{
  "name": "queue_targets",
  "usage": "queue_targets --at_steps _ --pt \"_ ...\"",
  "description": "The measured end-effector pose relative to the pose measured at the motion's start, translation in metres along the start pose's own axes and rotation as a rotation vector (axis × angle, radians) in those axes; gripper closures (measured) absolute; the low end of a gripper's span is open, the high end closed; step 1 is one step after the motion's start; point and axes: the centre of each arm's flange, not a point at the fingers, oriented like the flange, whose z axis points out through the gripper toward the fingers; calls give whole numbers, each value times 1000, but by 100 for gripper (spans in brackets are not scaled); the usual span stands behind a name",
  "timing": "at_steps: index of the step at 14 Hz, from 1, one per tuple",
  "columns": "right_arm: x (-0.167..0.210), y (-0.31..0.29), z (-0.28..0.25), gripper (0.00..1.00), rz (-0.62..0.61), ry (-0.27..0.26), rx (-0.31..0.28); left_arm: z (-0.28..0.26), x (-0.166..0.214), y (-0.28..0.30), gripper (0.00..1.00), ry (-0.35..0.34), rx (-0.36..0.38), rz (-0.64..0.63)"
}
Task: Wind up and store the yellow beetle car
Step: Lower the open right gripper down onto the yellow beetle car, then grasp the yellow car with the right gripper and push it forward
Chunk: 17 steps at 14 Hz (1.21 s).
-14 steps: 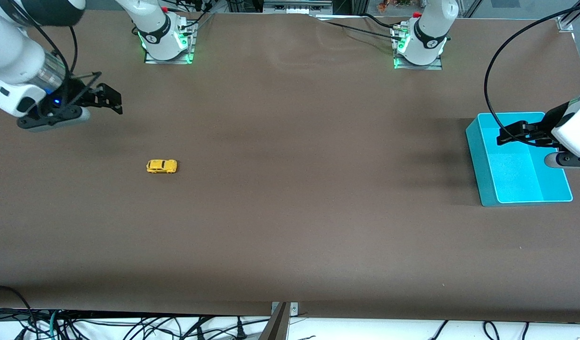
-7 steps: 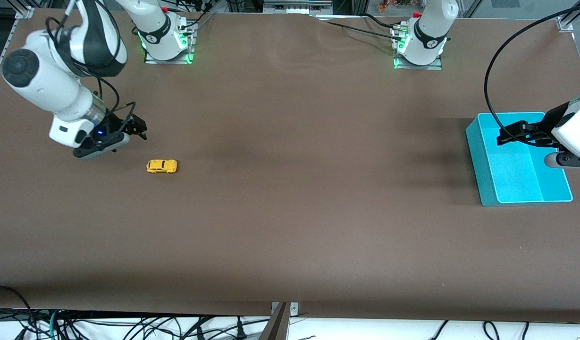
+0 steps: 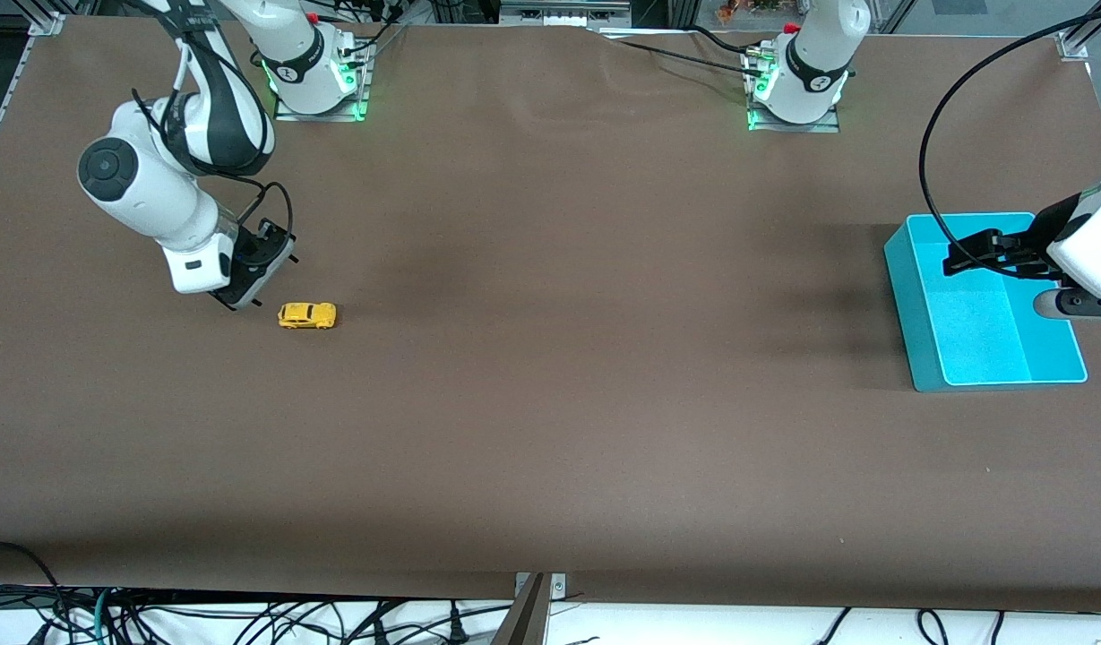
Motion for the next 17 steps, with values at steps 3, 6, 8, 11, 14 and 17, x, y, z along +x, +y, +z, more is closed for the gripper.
queue_targets --at_steps 3,6,8,11,14,17 --pt "2 6 46 0 -216 29 -16 0 0 2 0 0 0 3" --pt "2 8 92 0 -354 39 -27 0 0 3 0 -1 0 6" --pt "2 8 107 0 -394 42 -21 0 0 3 0 -1 0 6" --pt "2 7 110 0 -413 41 -20 0 0 3 0 -1 0 6" --pt "2 8 109 17 -429 41 -23 0 0 3 0 -1 0 6" --pt "3 9 108 51 -437 41 -25 0 0 3 0 -1 0 6"
